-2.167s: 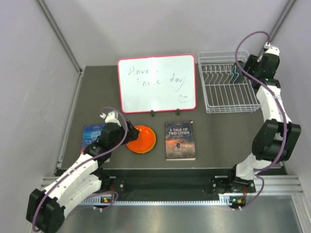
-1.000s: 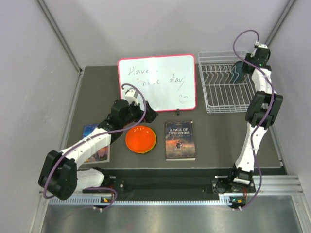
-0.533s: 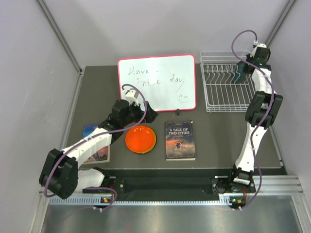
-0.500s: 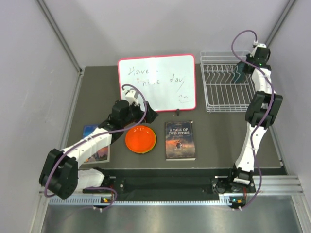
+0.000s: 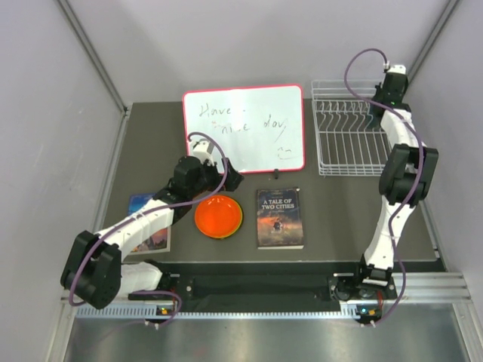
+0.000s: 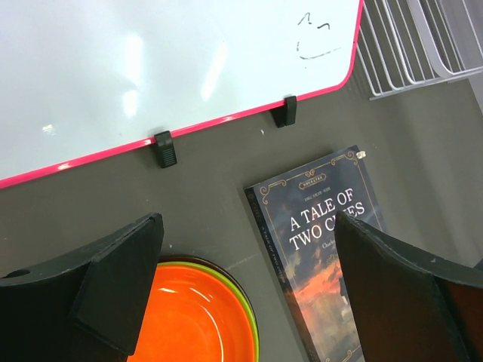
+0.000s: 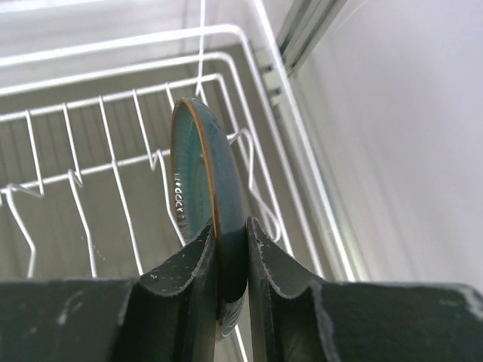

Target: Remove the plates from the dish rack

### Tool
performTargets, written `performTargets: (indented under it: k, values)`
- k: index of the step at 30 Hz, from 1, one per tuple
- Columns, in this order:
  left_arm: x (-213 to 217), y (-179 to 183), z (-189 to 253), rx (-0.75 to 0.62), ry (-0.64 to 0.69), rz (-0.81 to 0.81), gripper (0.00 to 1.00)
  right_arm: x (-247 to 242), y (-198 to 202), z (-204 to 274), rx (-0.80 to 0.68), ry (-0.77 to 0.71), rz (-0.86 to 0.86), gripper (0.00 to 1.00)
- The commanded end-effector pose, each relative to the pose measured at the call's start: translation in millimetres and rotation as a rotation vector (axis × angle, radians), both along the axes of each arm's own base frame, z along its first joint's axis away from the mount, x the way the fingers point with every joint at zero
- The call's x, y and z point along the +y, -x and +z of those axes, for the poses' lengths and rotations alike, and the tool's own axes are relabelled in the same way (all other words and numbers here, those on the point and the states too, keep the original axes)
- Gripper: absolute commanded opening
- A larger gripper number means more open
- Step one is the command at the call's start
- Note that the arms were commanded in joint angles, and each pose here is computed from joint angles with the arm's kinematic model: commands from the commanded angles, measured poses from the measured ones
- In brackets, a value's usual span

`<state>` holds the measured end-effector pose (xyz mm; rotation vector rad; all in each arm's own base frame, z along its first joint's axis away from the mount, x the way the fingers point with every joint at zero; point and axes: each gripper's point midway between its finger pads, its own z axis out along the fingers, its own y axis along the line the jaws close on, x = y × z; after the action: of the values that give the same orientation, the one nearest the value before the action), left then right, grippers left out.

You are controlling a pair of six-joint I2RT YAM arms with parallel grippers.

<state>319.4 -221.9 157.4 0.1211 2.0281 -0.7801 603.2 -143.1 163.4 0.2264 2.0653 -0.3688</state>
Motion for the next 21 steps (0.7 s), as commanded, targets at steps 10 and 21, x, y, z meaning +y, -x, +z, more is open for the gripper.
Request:
performTargets:
  k: [10, 21]
  values:
    - [6, -10, 17, -0.069, 0.018, 0.054, 0.99, 7, 48, 179, -0.342, 0.114, -0.064, 0.0]
    - [-29, -13, 46, -0.106, 0.125, -0.097, 0.99, 114, 162, 190, -0.443, -0.31, 0.26, 0.0]
